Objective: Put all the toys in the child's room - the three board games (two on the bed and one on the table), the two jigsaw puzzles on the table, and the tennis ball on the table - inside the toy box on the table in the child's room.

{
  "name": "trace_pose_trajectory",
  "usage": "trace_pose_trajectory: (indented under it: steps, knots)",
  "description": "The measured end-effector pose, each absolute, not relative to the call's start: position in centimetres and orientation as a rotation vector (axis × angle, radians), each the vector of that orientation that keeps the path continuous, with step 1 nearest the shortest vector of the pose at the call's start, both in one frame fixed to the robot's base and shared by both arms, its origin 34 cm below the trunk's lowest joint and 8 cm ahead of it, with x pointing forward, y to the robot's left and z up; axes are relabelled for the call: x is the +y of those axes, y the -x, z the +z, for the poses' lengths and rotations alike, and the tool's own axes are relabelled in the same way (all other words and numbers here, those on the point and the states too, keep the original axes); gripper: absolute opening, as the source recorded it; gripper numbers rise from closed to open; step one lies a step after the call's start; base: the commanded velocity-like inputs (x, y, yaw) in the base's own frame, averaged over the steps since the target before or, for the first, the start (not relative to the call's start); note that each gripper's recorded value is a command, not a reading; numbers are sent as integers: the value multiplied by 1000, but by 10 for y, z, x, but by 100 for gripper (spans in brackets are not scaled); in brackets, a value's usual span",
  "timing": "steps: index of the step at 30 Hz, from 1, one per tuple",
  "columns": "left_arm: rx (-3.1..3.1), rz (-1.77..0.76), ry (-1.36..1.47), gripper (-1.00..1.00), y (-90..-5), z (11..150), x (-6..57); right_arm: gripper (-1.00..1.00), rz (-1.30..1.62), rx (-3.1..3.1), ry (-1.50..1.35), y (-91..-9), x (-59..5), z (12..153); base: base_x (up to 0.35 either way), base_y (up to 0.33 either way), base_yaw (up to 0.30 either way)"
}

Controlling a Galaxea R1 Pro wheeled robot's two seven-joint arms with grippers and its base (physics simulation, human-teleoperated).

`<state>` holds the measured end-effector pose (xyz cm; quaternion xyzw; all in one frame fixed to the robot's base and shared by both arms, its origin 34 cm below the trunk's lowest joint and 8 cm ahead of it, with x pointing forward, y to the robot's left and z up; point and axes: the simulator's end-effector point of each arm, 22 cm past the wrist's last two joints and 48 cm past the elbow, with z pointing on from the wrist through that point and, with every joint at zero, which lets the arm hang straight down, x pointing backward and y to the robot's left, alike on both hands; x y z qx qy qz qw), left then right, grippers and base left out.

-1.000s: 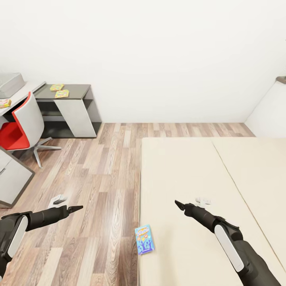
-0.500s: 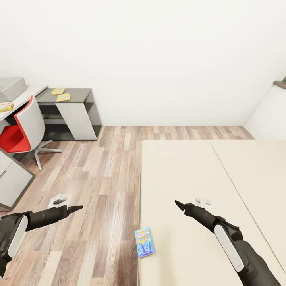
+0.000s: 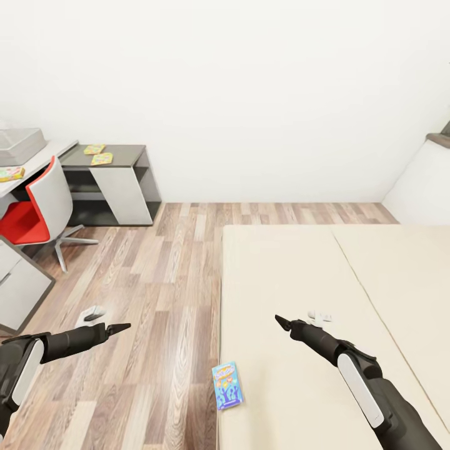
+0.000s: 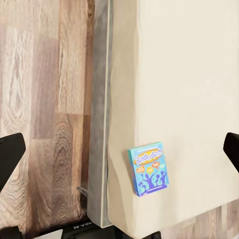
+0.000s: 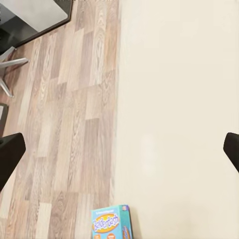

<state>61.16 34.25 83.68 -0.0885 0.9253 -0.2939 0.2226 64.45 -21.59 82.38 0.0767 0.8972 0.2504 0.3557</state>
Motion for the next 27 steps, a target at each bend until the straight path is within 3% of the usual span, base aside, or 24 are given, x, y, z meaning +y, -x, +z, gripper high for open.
trace_pose_trajectory:
  steps: [27]
  knots:
    - [2508,-812,215,100,-620,862,341,100,645,2273,-182,-652,-216,848,0,0,0]
